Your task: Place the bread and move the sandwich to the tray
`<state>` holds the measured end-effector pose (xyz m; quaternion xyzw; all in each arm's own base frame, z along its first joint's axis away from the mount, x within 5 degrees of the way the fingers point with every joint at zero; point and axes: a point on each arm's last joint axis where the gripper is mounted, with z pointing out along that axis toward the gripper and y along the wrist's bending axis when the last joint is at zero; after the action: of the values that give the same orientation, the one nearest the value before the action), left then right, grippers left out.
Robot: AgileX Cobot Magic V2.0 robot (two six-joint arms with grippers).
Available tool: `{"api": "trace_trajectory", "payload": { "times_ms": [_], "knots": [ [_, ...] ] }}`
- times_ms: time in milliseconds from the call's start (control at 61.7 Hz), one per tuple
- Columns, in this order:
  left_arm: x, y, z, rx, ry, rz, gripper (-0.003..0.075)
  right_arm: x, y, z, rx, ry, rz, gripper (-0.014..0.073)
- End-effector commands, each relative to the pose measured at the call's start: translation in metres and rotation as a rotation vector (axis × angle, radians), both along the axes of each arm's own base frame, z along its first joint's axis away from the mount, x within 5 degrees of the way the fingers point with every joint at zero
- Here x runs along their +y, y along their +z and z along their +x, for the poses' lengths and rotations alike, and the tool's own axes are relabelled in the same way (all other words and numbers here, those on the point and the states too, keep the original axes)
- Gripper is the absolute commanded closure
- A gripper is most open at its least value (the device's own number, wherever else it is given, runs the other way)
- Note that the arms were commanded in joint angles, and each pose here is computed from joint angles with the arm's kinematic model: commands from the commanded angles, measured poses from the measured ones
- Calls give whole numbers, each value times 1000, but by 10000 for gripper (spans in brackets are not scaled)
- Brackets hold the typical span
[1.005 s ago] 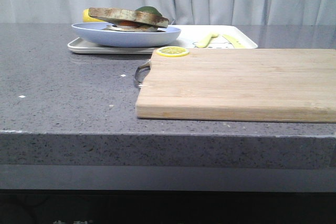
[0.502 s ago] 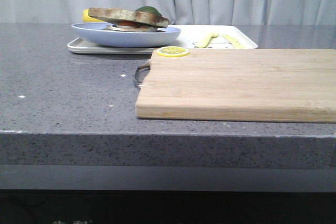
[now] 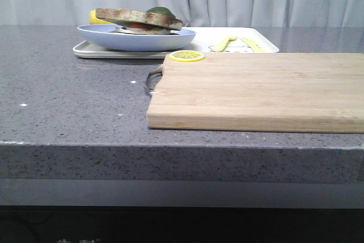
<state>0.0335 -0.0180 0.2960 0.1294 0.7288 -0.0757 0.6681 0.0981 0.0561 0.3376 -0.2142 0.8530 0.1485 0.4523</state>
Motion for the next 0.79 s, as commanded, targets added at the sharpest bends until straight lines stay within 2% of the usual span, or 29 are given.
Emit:
{"api": "trace_trajectory", "payload": {
  "times_ms": [0,81,195,373,551,778],
  "knots": [
    [8,10,-2,-124,88,-124,741,-1,13,2,-81,-17,38,666],
    [12,0,-2,-120,133,-179,741,-1,13,2,-81,-17,38,666],
    [12,-19,4,-134,139,-198,741,-1,13,2,-81,-17,38,666],
    [12,-49,12,-235,140,-234,741,-1,13,2,-82,-17,39,666],
    [13,-74,19,-220,175,-305,741,0,13,3,-81,-17,38,666],
    [13,-79,20,-205,177,-276,741,0,13,3,-82,-17,38,666]
  ]
}}
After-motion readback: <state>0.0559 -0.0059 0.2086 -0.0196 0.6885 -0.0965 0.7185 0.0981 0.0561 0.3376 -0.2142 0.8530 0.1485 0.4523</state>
